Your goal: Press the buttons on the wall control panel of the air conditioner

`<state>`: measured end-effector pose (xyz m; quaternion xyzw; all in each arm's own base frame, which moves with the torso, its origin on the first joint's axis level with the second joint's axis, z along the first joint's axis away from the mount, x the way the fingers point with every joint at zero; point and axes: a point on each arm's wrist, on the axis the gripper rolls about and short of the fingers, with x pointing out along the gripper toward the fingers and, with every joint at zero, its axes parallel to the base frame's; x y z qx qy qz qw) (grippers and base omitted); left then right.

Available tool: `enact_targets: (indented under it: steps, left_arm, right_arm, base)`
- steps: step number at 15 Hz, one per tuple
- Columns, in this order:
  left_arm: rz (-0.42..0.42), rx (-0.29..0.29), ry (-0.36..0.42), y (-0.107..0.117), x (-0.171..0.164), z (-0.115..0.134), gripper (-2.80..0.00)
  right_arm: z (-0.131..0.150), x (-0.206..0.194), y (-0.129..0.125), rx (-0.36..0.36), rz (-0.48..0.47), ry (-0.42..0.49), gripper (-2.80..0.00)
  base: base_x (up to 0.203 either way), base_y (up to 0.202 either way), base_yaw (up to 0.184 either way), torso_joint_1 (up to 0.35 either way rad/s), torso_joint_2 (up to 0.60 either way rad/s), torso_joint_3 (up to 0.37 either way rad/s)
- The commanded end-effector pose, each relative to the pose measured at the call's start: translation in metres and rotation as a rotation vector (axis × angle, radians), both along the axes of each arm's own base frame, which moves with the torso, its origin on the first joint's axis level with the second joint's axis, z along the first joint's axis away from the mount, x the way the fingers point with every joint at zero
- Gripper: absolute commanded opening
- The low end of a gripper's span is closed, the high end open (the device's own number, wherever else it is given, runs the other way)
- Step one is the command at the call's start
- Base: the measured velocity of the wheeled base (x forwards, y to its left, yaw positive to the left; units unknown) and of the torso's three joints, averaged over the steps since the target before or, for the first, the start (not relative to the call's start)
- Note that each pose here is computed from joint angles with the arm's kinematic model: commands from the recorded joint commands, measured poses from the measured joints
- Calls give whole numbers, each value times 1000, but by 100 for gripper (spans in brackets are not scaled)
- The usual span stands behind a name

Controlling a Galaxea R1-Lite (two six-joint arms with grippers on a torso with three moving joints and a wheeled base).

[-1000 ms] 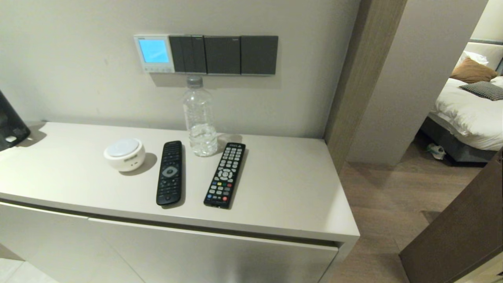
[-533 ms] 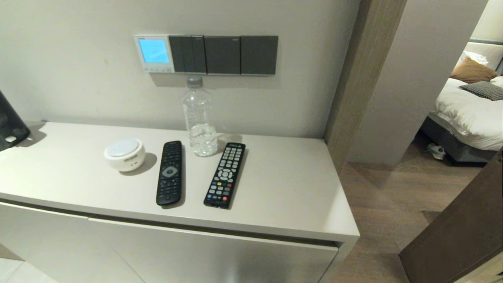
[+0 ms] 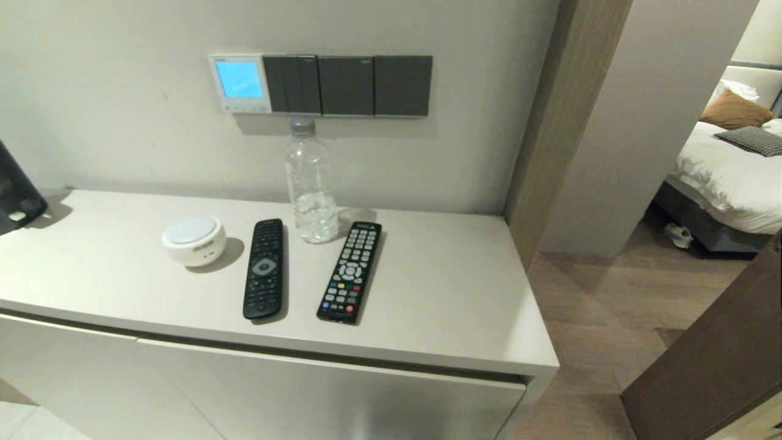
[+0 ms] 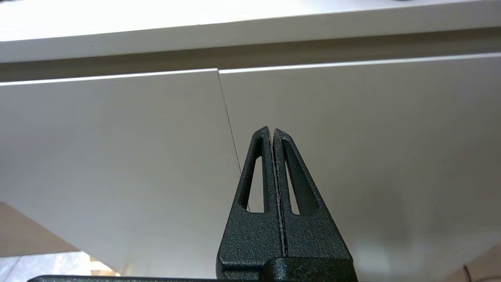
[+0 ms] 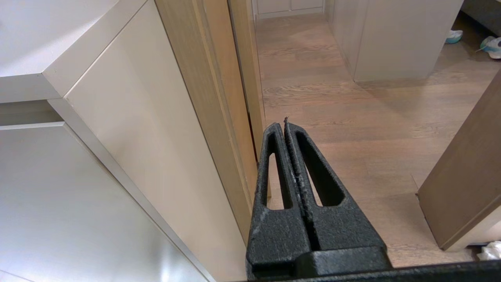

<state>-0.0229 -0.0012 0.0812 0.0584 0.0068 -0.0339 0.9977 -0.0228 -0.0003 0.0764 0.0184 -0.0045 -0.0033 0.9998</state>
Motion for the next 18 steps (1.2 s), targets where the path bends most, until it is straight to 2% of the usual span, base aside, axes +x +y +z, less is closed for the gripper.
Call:
enact_targets:
  steps: [1,5,18]
  left_arm:
    - [-1,1,-27,0,-2,0,-280]
    - [27,6,4,1,0,-8,-280]
    - [32,-8,4,1,0,-8,-280]
  right_arm:
    - [0,0,0,0,1,3,-280]
    - [0,0,0,0,0,3,-280]
    - [0,0,0,0,1,3,-280]
  base:
    - [0,0,0,0,0,0]
    - [0,0,0,0,0,0]
    - [0,0,0,0,0,0]
